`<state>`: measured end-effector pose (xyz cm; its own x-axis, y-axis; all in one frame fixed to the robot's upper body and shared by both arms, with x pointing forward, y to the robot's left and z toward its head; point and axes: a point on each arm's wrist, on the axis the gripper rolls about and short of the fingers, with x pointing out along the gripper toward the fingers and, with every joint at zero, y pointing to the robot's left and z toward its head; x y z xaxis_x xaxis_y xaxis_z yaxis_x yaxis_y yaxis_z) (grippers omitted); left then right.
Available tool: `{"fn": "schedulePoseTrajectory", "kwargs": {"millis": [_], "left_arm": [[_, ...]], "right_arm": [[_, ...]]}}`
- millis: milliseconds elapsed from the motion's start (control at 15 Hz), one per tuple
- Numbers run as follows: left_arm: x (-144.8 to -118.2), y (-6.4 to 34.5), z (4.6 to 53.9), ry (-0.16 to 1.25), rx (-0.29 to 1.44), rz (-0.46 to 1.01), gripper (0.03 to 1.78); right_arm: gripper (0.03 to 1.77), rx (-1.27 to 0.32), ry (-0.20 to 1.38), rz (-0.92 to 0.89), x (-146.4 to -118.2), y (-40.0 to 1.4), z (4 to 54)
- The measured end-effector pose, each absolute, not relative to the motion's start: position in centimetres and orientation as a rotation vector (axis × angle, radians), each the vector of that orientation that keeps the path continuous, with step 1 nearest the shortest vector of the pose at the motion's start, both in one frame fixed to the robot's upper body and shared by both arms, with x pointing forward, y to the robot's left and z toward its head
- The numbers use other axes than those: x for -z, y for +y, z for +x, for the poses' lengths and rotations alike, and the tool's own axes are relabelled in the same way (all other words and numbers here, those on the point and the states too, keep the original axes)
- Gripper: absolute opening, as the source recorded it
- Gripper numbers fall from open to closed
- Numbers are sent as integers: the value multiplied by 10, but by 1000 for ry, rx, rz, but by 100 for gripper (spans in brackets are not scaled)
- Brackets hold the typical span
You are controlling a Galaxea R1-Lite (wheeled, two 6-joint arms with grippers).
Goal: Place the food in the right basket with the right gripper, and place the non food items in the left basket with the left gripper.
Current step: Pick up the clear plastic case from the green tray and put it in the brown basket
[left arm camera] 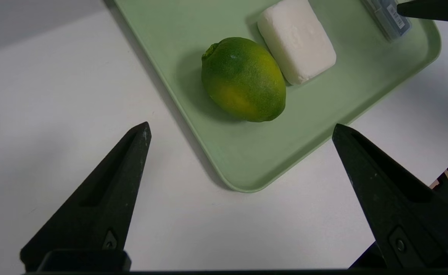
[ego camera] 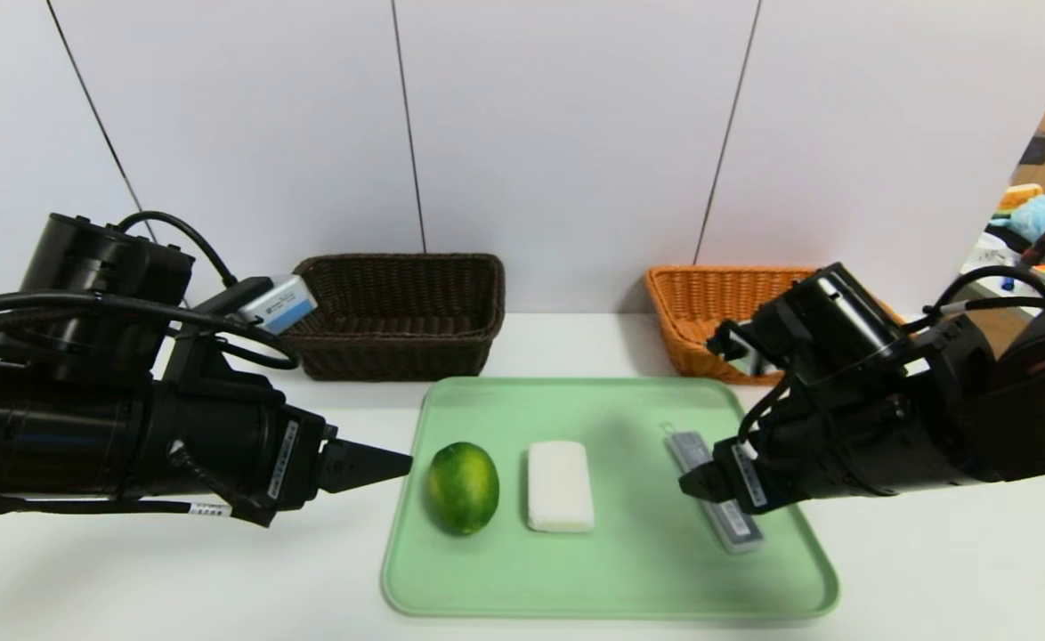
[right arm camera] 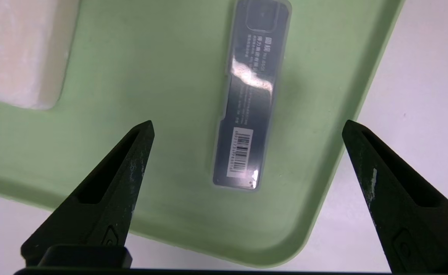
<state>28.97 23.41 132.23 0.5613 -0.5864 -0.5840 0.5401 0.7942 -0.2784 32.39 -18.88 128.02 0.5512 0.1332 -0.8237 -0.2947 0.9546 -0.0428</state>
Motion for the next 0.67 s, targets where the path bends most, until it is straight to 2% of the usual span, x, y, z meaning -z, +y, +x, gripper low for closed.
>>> {"fn": "schedulePoseTrajectory", "kwargs": {"millis": [667], "left_arm": [[-1322,234,290,715,663,-71,169]], "right_arm": [[170,-142,1023,-100,-1258,-167,342]]}}
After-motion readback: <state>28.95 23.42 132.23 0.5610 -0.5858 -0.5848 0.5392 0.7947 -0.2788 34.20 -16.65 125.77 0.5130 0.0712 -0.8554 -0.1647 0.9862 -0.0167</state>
